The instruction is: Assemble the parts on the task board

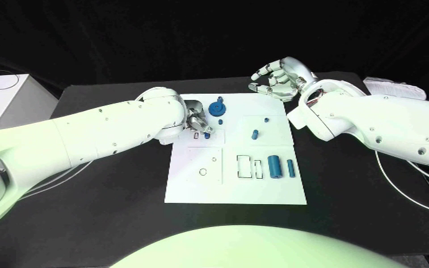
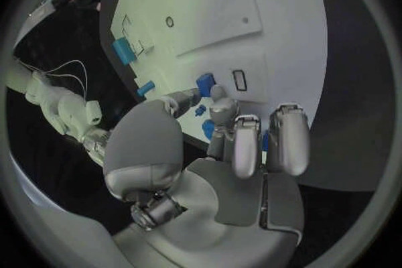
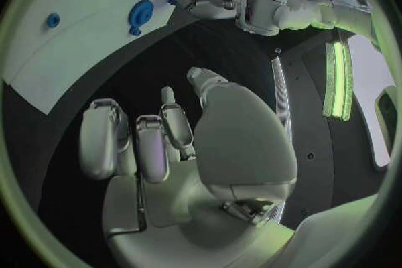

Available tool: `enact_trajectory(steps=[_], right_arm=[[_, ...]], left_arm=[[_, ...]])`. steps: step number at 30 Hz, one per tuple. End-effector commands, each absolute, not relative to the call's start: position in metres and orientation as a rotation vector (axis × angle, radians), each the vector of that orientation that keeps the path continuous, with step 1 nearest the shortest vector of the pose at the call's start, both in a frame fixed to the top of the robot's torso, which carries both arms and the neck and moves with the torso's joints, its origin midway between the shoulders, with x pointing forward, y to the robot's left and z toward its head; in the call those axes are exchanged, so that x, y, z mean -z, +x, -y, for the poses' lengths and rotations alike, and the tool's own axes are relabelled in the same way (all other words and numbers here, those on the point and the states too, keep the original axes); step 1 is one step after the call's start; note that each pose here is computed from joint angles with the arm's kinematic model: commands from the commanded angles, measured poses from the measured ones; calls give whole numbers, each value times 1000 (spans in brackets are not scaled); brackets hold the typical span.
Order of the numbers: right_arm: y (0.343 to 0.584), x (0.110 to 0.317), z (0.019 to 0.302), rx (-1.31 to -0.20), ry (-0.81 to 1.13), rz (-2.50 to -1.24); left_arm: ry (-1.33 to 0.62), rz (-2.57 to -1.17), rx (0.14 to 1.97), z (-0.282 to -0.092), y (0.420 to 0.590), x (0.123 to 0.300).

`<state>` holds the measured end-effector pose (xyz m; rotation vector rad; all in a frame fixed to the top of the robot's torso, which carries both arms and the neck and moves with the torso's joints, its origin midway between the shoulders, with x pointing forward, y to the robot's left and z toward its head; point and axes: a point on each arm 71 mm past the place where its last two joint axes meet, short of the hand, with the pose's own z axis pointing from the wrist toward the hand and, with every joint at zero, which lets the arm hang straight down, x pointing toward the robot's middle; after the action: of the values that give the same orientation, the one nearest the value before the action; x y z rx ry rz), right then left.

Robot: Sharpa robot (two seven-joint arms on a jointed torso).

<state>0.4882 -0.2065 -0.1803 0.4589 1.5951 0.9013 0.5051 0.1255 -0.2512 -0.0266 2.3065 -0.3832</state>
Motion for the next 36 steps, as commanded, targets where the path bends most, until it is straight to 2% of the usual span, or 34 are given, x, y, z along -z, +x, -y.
enact_trajectory(steps=[1, 28, 36], right_arm=[[487, 180, 205, -909, 439, -1594], [488, 180, 206, -909, 440, -1592], [489, 180, 208, -904, 443, -1587]], left_arm=[[-24, -2315, 379, -124, 505, 252], [-30, -2313, 375, -129, 502, 251], [-79, -2301, 439, -129, 499, 242]])
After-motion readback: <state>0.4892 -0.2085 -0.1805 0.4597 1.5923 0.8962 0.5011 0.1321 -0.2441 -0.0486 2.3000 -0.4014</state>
